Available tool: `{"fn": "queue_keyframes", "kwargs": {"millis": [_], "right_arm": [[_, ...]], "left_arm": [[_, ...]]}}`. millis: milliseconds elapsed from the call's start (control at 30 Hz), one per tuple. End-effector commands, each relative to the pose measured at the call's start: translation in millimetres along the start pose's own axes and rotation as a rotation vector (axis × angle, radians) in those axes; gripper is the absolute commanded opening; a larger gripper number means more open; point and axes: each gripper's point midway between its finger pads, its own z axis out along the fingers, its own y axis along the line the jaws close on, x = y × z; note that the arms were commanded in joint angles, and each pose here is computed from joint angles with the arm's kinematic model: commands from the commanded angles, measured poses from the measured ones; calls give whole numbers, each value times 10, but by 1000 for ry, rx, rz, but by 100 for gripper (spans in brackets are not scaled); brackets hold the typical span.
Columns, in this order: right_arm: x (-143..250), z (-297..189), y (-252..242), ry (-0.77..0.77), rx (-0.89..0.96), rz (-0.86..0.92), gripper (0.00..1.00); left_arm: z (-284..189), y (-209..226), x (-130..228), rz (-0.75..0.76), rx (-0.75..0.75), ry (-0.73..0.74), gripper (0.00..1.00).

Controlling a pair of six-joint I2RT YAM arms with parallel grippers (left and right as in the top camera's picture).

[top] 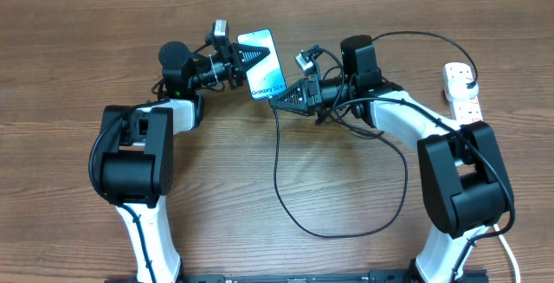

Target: Plug charger to phone and switch on socket

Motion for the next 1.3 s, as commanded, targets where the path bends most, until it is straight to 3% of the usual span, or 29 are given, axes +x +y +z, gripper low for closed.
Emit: {"fn": "queue_keyframes", "kwargs": {"millis": [0,1267], "right_arm": [[-242,-80,56,-110,74,-73,4],[-470,-77,-17,-228,152,-82,4]], "left_arm": [[75,51,668,18,-18,348,4],[224,53,781,17,-17,367,4]]}}
